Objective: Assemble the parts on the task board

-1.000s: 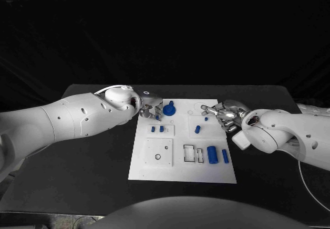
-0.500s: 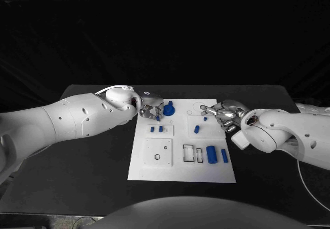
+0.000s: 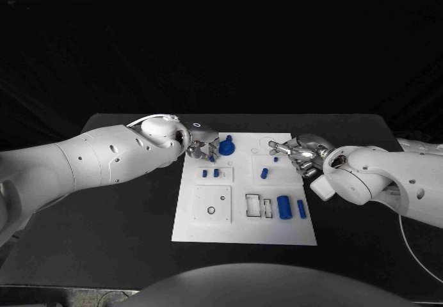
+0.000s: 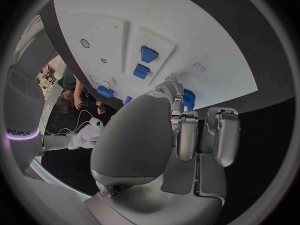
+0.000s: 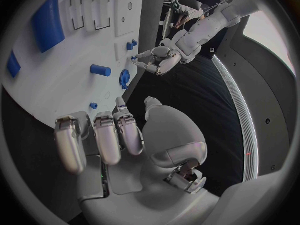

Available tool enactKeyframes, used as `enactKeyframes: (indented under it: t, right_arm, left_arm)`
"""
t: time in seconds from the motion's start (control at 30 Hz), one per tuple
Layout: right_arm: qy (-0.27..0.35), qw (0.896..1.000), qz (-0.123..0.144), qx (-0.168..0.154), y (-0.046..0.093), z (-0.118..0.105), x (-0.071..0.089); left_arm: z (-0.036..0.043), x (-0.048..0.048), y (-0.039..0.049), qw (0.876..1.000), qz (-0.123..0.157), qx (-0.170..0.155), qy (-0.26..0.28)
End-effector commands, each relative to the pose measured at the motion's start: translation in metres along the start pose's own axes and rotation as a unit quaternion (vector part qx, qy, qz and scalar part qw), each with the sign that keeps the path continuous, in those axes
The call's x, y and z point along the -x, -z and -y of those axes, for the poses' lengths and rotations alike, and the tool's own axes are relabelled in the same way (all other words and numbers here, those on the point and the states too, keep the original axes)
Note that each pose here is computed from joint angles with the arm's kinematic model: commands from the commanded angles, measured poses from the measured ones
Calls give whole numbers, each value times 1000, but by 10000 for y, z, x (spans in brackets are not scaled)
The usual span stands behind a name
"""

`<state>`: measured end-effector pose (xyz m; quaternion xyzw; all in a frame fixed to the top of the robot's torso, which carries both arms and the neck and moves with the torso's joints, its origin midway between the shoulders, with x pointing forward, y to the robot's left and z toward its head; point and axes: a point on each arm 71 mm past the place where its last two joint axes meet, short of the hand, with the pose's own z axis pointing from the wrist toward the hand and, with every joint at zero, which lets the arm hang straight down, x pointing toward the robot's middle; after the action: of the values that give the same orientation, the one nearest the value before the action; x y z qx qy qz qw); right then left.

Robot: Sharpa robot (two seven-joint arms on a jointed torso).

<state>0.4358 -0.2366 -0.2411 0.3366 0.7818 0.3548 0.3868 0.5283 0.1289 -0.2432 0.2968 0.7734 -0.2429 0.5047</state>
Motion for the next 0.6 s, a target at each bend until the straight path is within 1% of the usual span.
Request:
enactKeyframes:
  t: [0.03, 0.6]
  right_arm:
    - [3, 1000, -8, 1, -1, -2, -19]
    - [4, 1000, -9, 0, -2, -2, -20]
  left_arm:
    - [37, -17, -14, 1000, -11, -8, 6]
    - [76, -41, -30, 1000, -27, -8, 9]
